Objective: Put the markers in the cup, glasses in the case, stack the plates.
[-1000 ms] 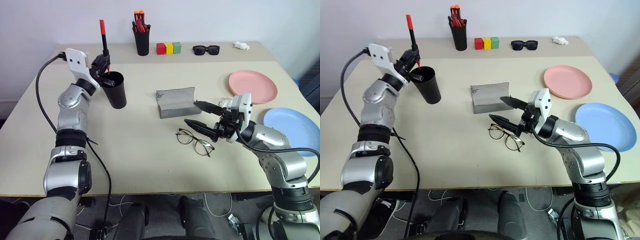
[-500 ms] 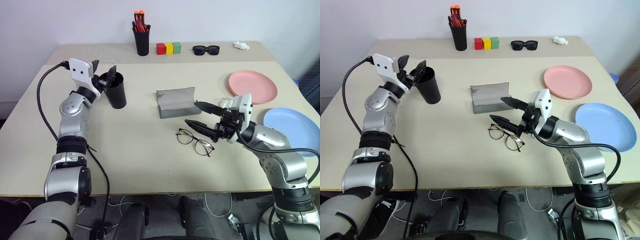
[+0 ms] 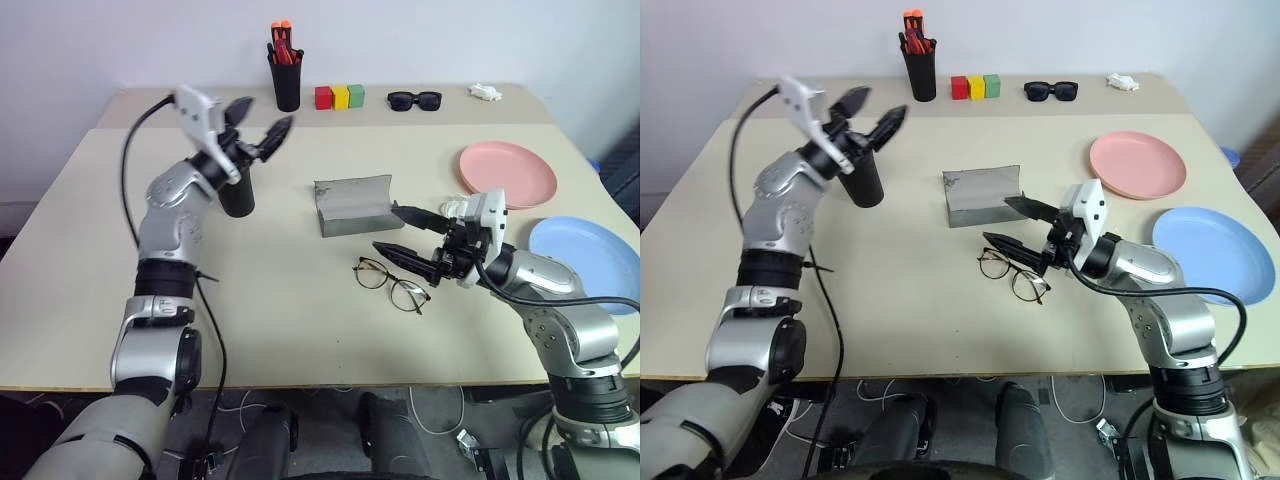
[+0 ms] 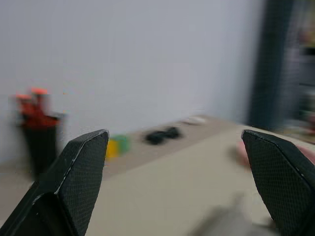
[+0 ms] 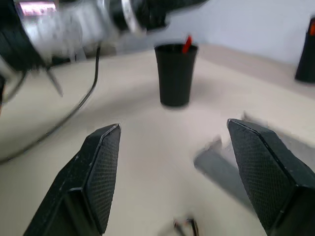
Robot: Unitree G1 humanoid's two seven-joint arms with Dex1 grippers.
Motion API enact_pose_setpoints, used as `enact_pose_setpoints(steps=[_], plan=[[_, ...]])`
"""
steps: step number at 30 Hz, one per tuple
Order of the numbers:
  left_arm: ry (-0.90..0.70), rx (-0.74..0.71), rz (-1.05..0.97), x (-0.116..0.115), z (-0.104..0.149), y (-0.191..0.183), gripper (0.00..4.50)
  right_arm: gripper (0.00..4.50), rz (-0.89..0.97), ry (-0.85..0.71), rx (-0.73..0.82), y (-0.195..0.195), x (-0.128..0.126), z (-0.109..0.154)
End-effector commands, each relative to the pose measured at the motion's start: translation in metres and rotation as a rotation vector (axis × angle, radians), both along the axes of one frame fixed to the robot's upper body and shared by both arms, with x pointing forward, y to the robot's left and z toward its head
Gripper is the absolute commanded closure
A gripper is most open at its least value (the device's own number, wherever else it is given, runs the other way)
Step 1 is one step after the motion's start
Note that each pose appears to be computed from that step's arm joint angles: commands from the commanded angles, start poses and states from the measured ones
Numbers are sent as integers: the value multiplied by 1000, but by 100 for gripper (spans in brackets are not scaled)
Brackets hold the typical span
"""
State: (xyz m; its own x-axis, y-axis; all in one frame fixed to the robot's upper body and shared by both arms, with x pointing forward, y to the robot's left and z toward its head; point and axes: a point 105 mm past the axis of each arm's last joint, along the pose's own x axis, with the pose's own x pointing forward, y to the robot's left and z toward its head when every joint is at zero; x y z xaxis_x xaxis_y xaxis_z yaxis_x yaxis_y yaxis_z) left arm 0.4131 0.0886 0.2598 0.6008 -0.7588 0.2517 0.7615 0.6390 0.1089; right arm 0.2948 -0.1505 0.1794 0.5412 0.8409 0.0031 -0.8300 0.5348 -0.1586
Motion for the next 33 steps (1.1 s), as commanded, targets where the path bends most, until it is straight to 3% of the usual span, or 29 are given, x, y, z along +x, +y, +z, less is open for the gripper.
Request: enact_pose_setpoints(steps=[1, 11, 19, 22, 29, 33], plan=[[69, 200, -180, -11, -26, -43, 6, 95, -44, -53, -30, -19, -3, 10], [232, 441, -248, -8, -94, -98, 6, 95, -78, -69, -11, -12, -14, 10], [305, 514, -200, 0, -119, -109, 6, 95, -115, -87, -16, -14, -15, 11], [332, 510, -195, 1, -124, -111, 94, 95, -121, -94, -10, -13, -15, 12], [328, 522, -213, -1, -125, -110, 447, 95, -129, -102, -12, -13, -15, 13], [296, 531, -212, 4, -116, -98, 447, 95, -125, -102, -11, -11, -14, 12]])
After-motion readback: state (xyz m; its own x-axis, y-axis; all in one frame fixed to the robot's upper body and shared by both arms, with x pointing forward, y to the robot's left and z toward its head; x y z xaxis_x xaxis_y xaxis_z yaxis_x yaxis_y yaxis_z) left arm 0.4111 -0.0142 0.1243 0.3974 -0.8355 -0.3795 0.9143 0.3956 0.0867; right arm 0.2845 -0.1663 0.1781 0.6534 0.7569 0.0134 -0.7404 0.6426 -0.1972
